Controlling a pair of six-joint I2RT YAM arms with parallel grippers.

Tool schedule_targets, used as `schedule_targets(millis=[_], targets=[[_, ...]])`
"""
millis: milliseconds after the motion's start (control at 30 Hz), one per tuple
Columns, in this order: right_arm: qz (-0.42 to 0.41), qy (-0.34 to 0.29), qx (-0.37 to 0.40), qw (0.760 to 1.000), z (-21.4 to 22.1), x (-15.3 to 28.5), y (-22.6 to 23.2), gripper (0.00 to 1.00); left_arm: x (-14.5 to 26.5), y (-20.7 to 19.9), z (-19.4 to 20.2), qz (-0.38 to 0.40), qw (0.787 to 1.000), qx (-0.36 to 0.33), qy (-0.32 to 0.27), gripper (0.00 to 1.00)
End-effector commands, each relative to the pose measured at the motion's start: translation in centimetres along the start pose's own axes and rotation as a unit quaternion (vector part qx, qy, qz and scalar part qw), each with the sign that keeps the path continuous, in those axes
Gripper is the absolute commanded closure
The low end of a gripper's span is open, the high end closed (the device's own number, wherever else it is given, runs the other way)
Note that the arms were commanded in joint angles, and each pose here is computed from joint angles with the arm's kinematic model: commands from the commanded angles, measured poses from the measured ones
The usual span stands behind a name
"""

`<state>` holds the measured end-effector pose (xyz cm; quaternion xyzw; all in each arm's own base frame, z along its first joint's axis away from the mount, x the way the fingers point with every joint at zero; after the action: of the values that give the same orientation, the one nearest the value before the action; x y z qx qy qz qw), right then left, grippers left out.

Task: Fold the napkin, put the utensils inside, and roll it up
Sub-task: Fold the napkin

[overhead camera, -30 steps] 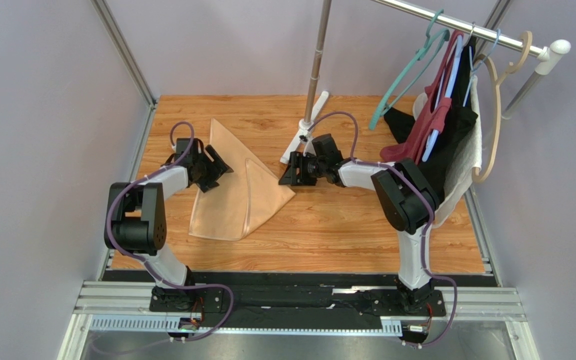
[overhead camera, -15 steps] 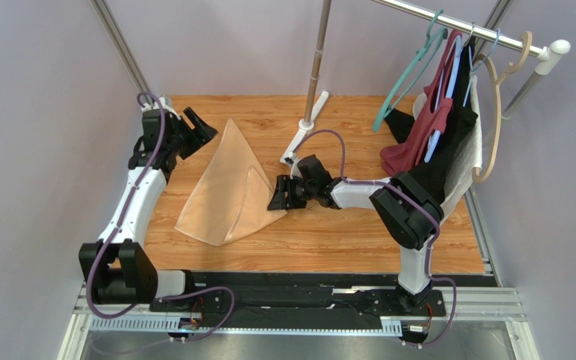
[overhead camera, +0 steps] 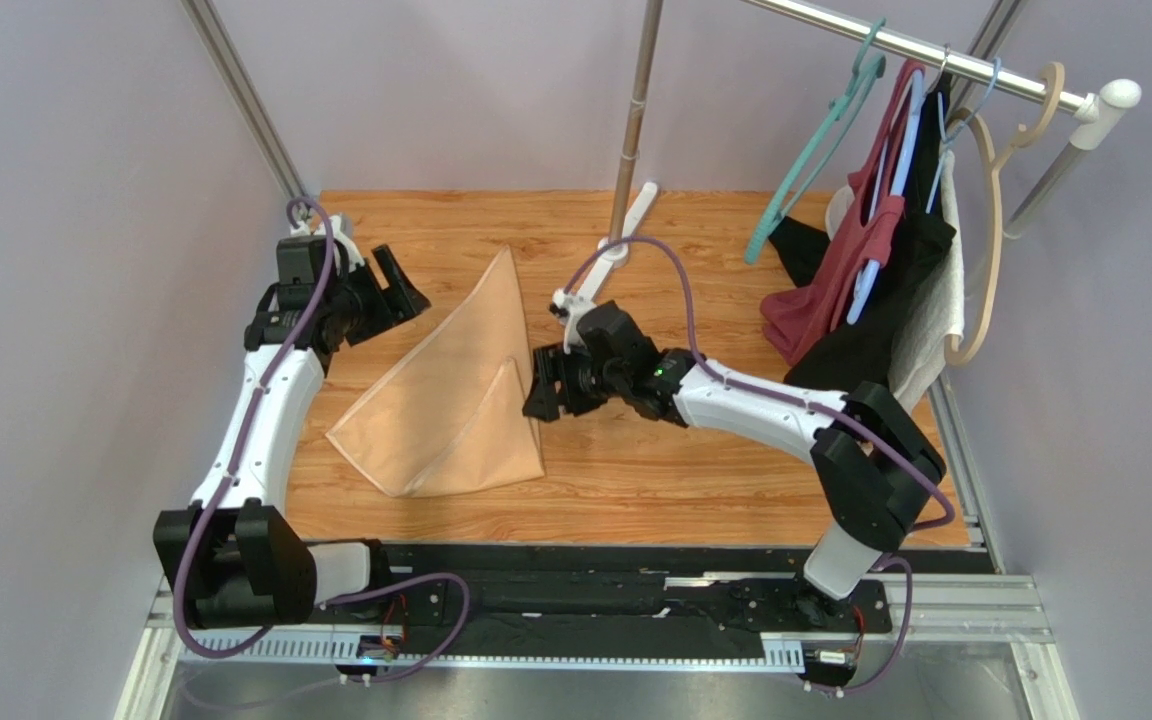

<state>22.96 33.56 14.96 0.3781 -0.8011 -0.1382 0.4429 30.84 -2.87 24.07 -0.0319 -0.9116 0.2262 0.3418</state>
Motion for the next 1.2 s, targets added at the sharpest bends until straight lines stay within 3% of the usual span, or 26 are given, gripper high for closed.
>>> schedule_targets(millis=[0, 367, 633, 833, 967, 1167], targets=[[0.042, -0.072, 0.069, 0.994, -6.7, 0.3, -0.2, 0.36, 2.1, 0.0, -1.7, -0.012, 0.997, -0.062, -0.041, 0.2], [0.042, -0.095, 0.027, 0.994, -14.5, -9.5, -5.0, 0.39, 1.5, 1.4, 2.0, -0.018, 0.999, -0.04, 0.002, 0.22], [0.058, -0.084, 0.002, 0.995, -14.3, -12.8, -8.9, 0.39, 1.7, 1.8, 3.7, -0.014, 0.999, -0.034, 0.011, 0.21], [0.038, -0.071, -0.019, 0.997, -13.4, -14.0, -9.4, 0.42, 1.0, 1.6, 3.9, -0.002, 0.999, -0.027, 0.03, 0.21], [0.025, -0.058, -0.04, 0.997, -12.6, -15.1, -9.7, 0.49, 0.9, 2.0, 4.5, -0.01, 0.999, -0.023, 0.038, 0.21], [0.021, -0.046, -0.064, 0.997, -11.7, -15.6, -9.8, 0.71, 0.6, 1.8, 4.5, -0.001, 0.999, -0.02, 0.042, 0.21]])
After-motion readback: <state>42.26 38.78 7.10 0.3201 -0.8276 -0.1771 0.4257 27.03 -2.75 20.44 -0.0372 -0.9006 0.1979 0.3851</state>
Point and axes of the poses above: each gripper's point midway between its finger pads, its own x axis back along the fingers, its own y axis along the line the jaws close on, z = x × y, the point moved 6 cm from there along x, back along the fingers, and after that the axes turned 3 degrees about -x, right-handed, at the moved point
